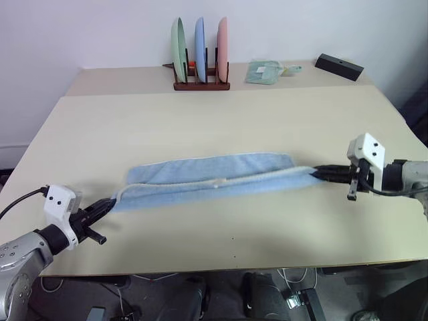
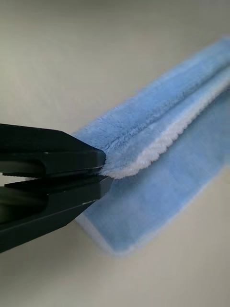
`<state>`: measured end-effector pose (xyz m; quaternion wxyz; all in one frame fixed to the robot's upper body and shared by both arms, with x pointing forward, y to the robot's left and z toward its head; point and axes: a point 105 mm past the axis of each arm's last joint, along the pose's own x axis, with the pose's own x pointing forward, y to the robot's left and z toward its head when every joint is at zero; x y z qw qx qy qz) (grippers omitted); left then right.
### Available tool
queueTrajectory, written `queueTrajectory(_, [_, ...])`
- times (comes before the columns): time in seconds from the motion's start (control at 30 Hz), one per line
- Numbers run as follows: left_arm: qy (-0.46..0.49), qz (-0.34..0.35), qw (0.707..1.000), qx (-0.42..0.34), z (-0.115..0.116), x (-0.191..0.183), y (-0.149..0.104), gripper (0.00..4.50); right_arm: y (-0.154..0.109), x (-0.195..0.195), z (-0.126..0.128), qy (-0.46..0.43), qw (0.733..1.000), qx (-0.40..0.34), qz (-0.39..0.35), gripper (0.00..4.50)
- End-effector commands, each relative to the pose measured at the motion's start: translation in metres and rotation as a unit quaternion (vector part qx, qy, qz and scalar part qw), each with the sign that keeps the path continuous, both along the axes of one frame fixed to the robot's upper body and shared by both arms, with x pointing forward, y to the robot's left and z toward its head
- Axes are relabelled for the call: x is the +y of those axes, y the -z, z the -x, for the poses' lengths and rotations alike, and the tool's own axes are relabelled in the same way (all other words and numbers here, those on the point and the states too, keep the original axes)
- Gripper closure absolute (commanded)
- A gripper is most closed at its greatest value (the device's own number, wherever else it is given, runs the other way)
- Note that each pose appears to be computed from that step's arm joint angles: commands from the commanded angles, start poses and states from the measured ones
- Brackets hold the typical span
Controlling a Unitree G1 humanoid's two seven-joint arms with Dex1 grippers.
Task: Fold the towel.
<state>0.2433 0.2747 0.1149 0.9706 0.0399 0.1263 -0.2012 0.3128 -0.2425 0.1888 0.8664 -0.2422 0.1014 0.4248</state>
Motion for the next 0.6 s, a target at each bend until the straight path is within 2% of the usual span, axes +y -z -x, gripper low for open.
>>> queueTrajectory(0.03, [-0.029,-0.012,0.999,-0.030,-0.011,0.008,-0.011,4.50,-0.010,0.000,-0.019,0.019,0.999,-0.044,0.019,4.46])
queueTrajectory(0.33, [-0.042,-0.050,0.997,-0.043,-0.046,0.009,-0.006,4.50,0.019,0.001,-0.061,0.049,0.996,-0.050,0.061,4.46])
queueTrajectory(0.6, [-0.044,-0.061,0.996,-0.048,-0.074,0.008,-0.003,4.50,0.032,0.003,-0.075,0.058,0.995,-0.048,0.060,4.46])
